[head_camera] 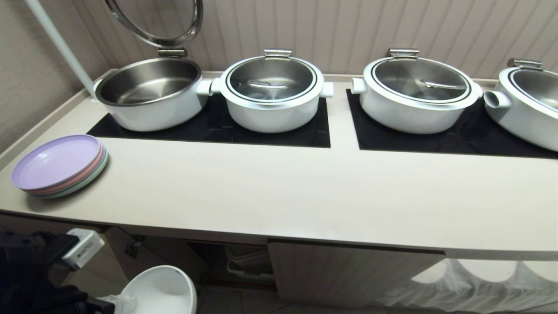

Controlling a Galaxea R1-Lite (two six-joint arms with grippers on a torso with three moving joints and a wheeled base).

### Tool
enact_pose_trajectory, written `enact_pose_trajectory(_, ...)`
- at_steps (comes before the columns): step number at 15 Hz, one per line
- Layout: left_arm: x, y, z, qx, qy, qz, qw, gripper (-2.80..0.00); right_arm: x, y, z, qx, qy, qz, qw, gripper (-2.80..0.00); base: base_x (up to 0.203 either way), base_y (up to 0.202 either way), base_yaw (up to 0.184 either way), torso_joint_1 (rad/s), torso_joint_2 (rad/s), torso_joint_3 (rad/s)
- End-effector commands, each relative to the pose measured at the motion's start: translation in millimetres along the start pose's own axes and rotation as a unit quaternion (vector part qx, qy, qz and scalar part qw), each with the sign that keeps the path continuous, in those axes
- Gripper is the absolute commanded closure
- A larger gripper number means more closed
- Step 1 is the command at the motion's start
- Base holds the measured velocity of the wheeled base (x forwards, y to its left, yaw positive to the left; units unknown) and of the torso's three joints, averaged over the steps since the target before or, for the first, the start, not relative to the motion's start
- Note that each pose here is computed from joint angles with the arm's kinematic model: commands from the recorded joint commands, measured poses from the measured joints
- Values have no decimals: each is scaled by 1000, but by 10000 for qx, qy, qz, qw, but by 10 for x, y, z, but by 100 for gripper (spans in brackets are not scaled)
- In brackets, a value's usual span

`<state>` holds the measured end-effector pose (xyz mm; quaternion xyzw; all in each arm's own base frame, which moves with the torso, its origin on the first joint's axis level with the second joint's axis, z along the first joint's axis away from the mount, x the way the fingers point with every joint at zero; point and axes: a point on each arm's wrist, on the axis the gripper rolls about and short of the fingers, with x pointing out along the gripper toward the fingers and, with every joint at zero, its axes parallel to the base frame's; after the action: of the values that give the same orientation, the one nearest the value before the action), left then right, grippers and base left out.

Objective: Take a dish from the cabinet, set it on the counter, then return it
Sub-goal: Place it on the table

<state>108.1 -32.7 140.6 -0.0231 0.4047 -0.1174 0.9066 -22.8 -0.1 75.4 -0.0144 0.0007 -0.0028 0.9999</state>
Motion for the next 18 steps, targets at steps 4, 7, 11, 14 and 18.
enact_pose_trajectory(4,5,3,-19,-10,53,-11,10000,0,0,0,1,-2,-6,-3,10000,0,0,0,0,0,0,0)
enact_pose_trajectory(7,12,7,-44,-12,87,-5,10000,0,0,0,-1,-2,1,-3,10000,0,0,0,0,0,0,0)
enact_pose_trajectory(11,19,11,-71,-14,131,-14,9999,0,0,0,1,-2,-6,5,10000,0,0,0,0,0,0,0)
enact_pose_trajectory(14,20,9,-65,-21,125,-23,9999,0,0,0,-1,-2,1,5,10000,0,0,0,0,0,0,0)
enact_pose_trajectory(18,23,5,-65,-23,146,-112,9998,0,0,0,1,-2,-6,-3,10000,0,0,0,0,0,0,0)
